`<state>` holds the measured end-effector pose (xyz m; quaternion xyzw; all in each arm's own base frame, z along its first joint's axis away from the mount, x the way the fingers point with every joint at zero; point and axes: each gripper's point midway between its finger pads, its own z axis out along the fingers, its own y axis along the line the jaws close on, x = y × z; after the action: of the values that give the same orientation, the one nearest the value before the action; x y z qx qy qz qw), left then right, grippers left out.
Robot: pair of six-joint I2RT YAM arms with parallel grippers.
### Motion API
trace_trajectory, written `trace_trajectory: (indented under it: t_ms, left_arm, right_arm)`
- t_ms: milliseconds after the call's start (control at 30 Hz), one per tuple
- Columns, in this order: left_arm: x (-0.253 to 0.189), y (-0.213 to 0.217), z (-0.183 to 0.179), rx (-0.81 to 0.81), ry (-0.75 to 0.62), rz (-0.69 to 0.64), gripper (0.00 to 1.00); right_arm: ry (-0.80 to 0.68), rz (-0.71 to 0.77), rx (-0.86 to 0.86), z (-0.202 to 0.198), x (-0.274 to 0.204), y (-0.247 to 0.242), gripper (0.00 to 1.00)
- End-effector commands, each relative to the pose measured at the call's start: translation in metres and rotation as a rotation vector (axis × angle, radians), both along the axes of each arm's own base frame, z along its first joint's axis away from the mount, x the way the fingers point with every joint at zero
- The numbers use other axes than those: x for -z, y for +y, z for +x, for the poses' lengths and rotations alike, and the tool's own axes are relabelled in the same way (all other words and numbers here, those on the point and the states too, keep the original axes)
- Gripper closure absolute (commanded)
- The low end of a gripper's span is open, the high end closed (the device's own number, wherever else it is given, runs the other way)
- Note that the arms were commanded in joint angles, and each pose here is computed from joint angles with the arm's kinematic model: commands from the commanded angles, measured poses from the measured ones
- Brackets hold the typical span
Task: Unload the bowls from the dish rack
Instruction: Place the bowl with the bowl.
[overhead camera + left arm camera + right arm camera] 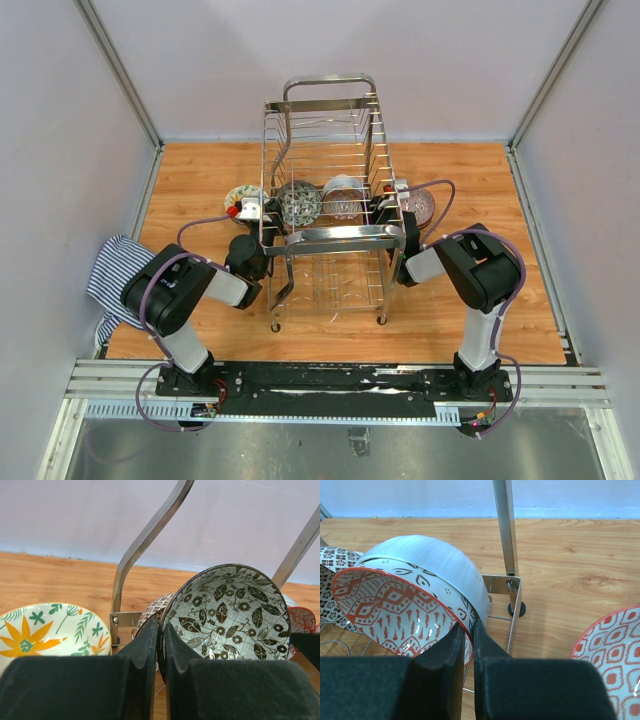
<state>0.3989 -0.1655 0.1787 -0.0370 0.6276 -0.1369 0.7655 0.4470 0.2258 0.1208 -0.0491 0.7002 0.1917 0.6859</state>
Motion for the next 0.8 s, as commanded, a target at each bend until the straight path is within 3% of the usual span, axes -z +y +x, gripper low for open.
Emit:
trace_trajectory:
  t_ms: [0, 767]
  left_arm:
    - [-0.038, 0.002, -0.007, -0.006, -0.115, -0.072, 0.99]
    - [-0.038, 0.002, -0.007, -0.011, -0.114, -0.066, 0.99]
  right_arm:
    - [-0.298, 0.237, -0.016, 0.001, -0.107, 0.006, 0.99]
    - [-0.320, 0.237, -0.031, -0.002, -0.116, 0.007, 0.99]
